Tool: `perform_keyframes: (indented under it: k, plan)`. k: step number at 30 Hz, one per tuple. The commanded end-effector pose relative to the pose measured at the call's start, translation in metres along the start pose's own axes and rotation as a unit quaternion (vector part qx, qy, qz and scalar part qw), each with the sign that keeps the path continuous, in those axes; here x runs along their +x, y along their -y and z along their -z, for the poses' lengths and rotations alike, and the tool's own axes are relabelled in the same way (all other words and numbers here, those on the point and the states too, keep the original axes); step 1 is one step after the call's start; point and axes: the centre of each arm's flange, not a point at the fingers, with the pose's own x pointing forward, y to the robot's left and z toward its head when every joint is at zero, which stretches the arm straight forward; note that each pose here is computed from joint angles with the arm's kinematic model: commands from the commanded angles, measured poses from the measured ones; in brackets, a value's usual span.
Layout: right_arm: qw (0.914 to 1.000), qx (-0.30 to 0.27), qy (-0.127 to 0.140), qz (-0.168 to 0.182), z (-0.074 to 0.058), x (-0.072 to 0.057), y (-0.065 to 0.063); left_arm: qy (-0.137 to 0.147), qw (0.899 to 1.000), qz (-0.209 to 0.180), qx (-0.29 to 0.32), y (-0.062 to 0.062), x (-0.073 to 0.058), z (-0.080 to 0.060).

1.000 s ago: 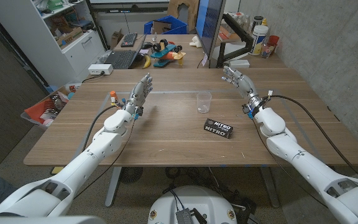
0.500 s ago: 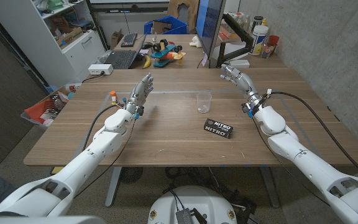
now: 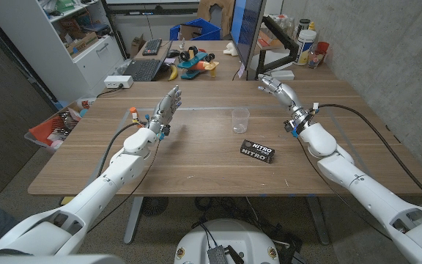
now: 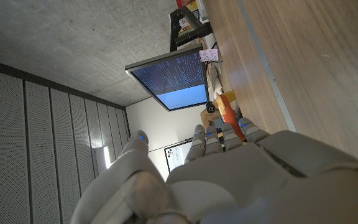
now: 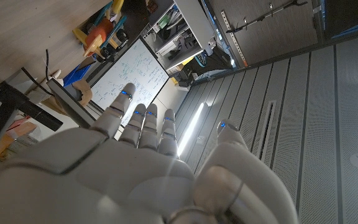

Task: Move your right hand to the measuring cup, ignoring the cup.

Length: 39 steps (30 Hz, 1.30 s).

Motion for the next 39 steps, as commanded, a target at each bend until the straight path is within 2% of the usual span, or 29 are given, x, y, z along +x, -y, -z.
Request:
perform_keyframes:
  k: [1,23,39]
  plan:
    - [0.9993,-0.036,0.005,-0.013,-0.005,0.003,-0.005,0.000,1.000,0.000,0.000,0.001,0.000,-0.001]
    - [0.9976,-0.064,0.012,-0.022,-0.010,0.006,-0.014,-0.004,1.000,0.001,-0.001,0.004,-0.001,0.004]
    - [0.9879,-0.149,0.020,-0.039,-0.020,0.010,-0.023,-0.005,1.000,0.003,0.002,0.005,0.000,0.004]
